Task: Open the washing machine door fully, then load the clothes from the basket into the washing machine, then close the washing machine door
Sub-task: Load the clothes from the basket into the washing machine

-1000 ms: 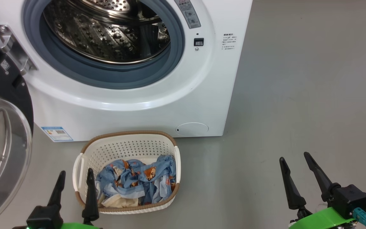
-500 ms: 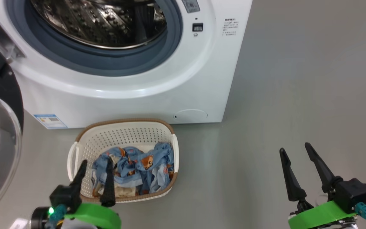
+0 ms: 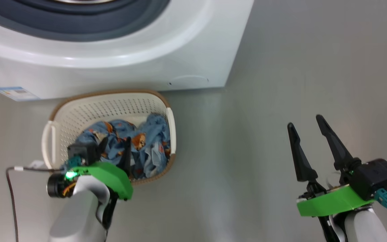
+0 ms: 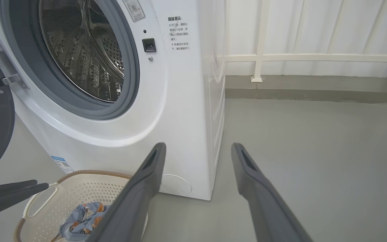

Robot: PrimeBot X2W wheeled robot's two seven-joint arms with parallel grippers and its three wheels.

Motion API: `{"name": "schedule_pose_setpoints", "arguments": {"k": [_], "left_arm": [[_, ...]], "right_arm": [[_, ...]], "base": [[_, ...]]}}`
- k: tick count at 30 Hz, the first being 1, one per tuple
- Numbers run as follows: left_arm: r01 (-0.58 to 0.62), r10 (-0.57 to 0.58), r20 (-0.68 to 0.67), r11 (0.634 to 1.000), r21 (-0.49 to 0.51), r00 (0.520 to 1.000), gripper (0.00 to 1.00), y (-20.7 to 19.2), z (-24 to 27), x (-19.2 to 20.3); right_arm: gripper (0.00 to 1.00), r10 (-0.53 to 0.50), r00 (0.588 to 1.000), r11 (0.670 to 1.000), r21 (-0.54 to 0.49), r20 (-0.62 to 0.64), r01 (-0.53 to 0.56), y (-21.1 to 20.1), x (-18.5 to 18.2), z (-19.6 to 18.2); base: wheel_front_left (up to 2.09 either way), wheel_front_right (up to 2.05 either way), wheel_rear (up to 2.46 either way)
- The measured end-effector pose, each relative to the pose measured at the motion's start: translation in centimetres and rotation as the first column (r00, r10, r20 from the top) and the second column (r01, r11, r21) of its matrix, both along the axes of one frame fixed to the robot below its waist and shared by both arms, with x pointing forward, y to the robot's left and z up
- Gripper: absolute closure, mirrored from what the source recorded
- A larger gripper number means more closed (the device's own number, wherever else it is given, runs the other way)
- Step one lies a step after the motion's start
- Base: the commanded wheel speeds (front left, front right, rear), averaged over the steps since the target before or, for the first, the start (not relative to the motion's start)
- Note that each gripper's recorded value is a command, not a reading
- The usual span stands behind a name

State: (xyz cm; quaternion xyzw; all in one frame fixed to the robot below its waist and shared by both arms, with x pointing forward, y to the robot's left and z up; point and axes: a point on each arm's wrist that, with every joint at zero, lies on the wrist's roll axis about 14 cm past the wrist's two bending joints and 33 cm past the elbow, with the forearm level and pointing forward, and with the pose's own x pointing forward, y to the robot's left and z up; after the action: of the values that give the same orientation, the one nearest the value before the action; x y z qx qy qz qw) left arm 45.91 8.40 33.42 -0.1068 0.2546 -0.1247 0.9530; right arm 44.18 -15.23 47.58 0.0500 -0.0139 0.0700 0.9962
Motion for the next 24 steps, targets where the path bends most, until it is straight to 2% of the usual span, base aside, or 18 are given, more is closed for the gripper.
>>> {"name": "schedule_pose_setpoints", "arguments": {"k": [12, 19, 24], "left_arm": [[0.092, -0.099, -0.215, 0.995, -0.046, 0.972, 0.00, -3.8, -7.9, 4.0], [0.105, -0.114, -0.345, 0.994, -0.044, 0.932, 0.00, -3.4, -13.8, 4.9], [0.120, -0.131, -0.440, 0.991, -0.053, 0.888, 0.00, -3.7, -17.8, 4.6]], "right_arm": [[0.00, -0.019, 0.997, 1.000, 0.002, -0.072, 0.019, -1.0, 2.9, -4.7], [0.00, -0.007, 0.996, 1.000, 0.007, -0.092, 0.007, -0.9, 4.8, -6.8], [0.00, -0.033, 0.990, 0.999, 0.004, -0.134, 0.034, -2.1, 4.8, -8.7]], "base": [[0.00, 0.00, 0.00], [0.00, 0.00, 0.00], [0.00, 0.00, 0.00]]}}
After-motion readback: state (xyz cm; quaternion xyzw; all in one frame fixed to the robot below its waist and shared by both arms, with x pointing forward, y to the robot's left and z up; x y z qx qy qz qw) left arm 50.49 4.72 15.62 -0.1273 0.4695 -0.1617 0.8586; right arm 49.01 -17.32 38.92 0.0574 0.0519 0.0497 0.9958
